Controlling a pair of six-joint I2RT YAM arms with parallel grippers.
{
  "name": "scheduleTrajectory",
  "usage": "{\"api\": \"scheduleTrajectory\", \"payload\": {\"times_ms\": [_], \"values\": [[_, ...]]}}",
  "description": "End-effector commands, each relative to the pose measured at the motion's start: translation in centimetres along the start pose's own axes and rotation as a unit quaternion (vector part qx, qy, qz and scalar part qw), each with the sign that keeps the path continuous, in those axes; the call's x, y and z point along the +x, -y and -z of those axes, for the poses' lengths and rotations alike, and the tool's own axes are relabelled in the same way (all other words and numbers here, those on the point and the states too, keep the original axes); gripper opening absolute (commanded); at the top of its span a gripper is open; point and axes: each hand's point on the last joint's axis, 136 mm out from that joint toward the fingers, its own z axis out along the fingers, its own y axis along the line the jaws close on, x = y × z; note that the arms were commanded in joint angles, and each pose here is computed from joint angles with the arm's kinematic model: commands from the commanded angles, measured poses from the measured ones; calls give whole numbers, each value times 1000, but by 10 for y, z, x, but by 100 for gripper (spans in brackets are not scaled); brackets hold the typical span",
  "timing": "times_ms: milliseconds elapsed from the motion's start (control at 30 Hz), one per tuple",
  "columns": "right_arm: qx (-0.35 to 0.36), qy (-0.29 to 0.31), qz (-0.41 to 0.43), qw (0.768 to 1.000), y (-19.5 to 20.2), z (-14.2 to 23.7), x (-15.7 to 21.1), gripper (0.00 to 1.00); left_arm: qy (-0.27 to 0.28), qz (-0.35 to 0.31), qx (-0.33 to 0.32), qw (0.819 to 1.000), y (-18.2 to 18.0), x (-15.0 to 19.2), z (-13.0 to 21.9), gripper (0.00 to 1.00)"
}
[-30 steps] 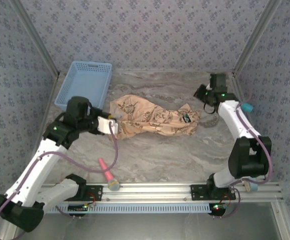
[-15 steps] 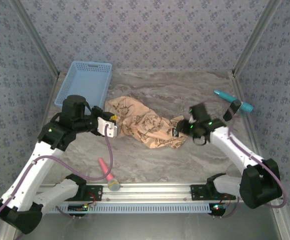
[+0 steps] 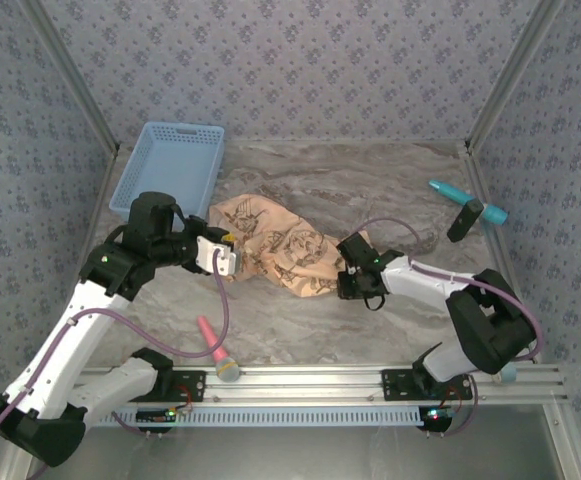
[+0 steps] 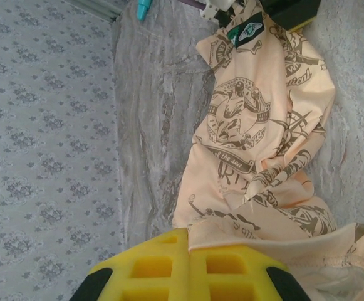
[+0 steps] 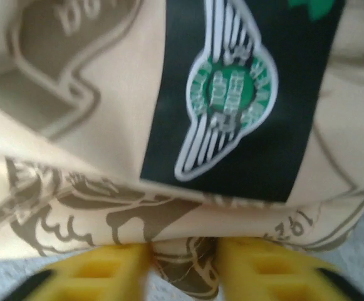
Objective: Fold the inside-out t-shirt
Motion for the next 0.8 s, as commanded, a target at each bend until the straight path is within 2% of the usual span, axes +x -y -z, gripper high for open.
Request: {"api": "scheduleTrajectory", "payload": {"times_ms": [0, 33, 167, 267, 333, 433, 533, 667, 767], "values": [[28, 4, -35, 999, 11, -4, 0, 5, 3, 0, -2, 1000, 1, -2, 7, 0], [23, 14, -42, 999, 11, 3, -4, 0, 8, -1, -8, 1000, -2, -3, 9, 0], [9, 90, -67, 994, 14, 61, -35, 0, 45, -10, -26, 999, -17, -20, 24, 0], [-15, 174, -63, 983, 14, 133, -65, 0, 71, -27, -32, 997, -31, -37, 38, 0], [-23, 241, -63, 968, 20, 187, -87, 0, 82, -28, -37, 996, -46, -45, 48, 0], [-34, 311, -68, 947, 31, 248, -118, 0, 90, -21, -45, 995, -71, -49, 57, 0], [-25, 343, -102, 933, 57, 286, -144, 0, 80, -7, -59, 995, -95, -38, 52, 0], [-50, 298, -136, 943, 78, 283, -158, 0, 56, 29, -75, 995, -122, -5, 50, 0], [-41, 302, -143, 942, 88, 295, -153, 0, 54, 50, -94, 993, -131, 8, 59, 0]]}}
